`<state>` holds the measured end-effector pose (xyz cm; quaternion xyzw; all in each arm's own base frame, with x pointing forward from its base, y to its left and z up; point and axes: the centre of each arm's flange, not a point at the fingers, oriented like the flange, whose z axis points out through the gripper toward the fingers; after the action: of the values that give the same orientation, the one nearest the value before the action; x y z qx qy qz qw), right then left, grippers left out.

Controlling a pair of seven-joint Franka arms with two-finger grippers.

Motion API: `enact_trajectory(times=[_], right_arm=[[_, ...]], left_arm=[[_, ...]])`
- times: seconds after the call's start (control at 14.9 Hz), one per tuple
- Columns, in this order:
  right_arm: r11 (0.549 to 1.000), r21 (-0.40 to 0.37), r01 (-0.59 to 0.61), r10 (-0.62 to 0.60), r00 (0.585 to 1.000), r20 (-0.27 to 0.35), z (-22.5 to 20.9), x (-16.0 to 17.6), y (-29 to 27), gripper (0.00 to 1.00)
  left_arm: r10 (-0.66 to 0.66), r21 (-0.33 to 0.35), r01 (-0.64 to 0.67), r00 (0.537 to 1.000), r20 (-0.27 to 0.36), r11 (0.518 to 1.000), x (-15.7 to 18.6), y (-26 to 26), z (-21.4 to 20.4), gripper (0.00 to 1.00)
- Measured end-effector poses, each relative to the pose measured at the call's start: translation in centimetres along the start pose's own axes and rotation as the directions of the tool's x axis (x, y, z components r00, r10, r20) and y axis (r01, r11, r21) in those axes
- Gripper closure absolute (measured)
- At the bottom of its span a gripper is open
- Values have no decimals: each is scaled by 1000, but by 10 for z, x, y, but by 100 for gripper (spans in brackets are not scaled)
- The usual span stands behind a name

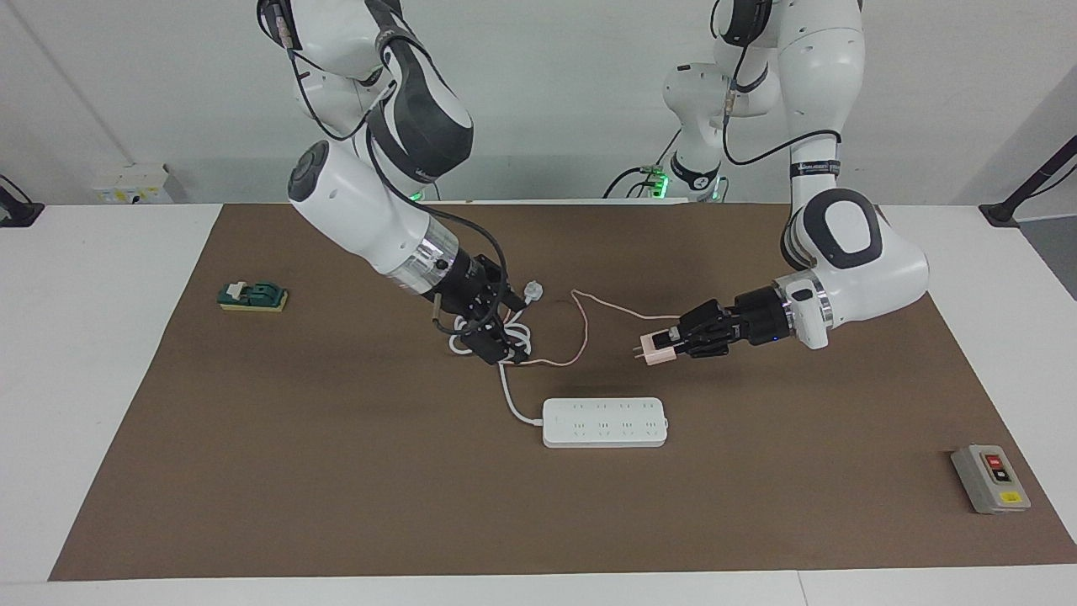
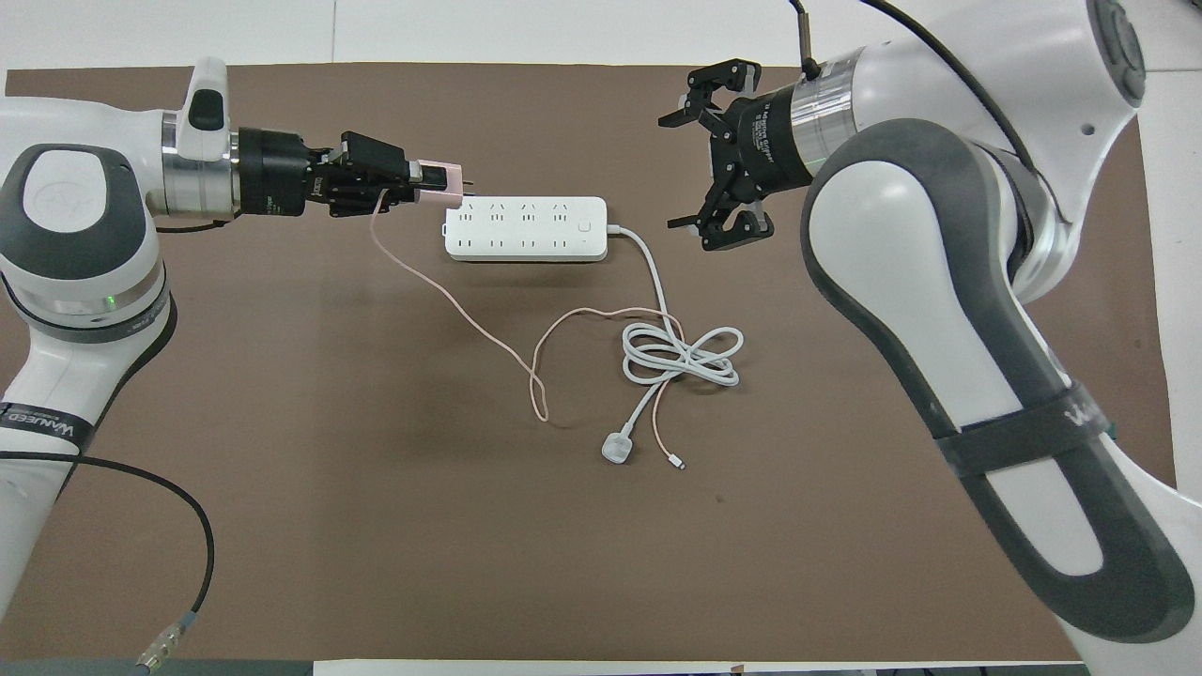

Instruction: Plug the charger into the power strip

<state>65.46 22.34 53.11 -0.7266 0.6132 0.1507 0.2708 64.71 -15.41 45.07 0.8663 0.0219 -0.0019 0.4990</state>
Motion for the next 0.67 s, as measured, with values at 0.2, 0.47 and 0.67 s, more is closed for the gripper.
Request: enact_trajectory(times=[0.2,0.47,0.67], right_arm=[[986,-29,161,-163,986,-43,-34,24,2,0],[841,-174,513,-533,841,-95,-68,57,14,0],[649,-303,698,-747,660,-79,-88,75,22,0]], left_arm=[[12,167,-12,1000,0,986,-4,7,-4,68],[49,475,-57,998,30,878,-7,-4,-16,68],[126,672,-122,991,43,731,-1,-5,-41,68]])
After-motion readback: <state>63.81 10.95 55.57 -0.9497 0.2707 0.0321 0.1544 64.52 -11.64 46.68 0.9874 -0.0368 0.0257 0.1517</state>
